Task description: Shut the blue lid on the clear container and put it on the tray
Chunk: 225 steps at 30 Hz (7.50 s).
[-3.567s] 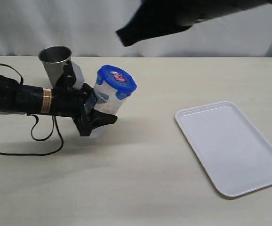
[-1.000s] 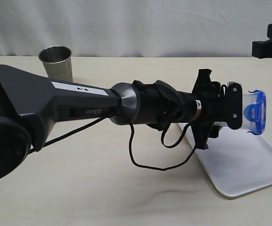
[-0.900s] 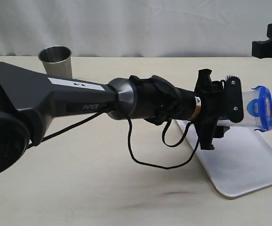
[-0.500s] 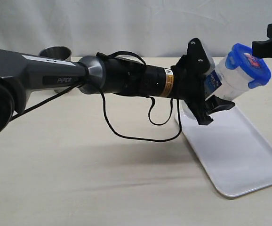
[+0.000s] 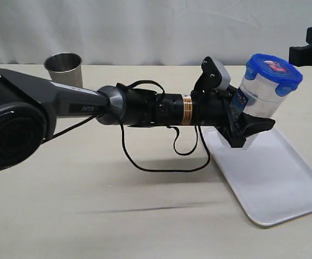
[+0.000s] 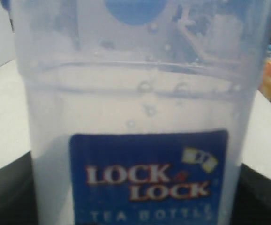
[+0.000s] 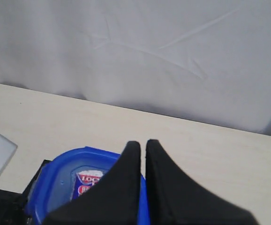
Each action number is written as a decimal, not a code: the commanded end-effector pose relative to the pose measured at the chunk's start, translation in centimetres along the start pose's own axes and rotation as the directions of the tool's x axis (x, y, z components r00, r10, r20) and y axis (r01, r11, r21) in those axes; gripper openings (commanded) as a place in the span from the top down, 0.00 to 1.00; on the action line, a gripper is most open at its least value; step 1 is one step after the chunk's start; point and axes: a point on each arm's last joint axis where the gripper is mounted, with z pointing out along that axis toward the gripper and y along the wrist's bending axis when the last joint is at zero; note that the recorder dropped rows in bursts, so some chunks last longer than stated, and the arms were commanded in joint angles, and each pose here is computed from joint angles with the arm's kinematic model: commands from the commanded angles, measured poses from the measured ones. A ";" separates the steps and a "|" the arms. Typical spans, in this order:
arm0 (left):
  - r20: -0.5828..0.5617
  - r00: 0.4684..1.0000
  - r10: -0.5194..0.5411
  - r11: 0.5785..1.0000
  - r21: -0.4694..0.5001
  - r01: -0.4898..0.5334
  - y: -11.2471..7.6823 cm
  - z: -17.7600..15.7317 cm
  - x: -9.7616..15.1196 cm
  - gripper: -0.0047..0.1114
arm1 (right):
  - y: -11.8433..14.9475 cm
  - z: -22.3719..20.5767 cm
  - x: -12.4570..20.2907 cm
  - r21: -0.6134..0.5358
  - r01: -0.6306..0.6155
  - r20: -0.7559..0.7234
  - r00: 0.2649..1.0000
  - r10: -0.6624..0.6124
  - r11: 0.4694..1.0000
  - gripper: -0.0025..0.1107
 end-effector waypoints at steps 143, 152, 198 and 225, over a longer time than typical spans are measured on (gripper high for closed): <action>-0.196 0.939 -0.282 0.946 -0.220 0.238 9.3 -7.7 -6.9 0.96 | -0.2 -0.1 0.3 0.009 -0.009 -0.021 1.000 0.009 1.000 0.94; -0.197 0.900 -0.389 0.864 -0.418 0.282 9.4 -11.0 -5.5 0.96 | -0.2 -0.1 0.3 0.009 -0.005 -0.021 1.000 0.005 1.000 0.94; 0.068 0.998 0.003 0.564 -0.824 0.055 -17.6 -34.8 -17.3 0.96 | -0.2 -0.1 0.3 0.009 -0.005 -0.023 1.000 0.005 1.000 0.94; 0.332 0.930 0.158 0.510 -0.834 0.211 -24.3 -40.3 -20.1 0.96 | -0.2 -0.1 0.3 0.009 -0.005 -0.023 1.000 0.005 1.000 0.94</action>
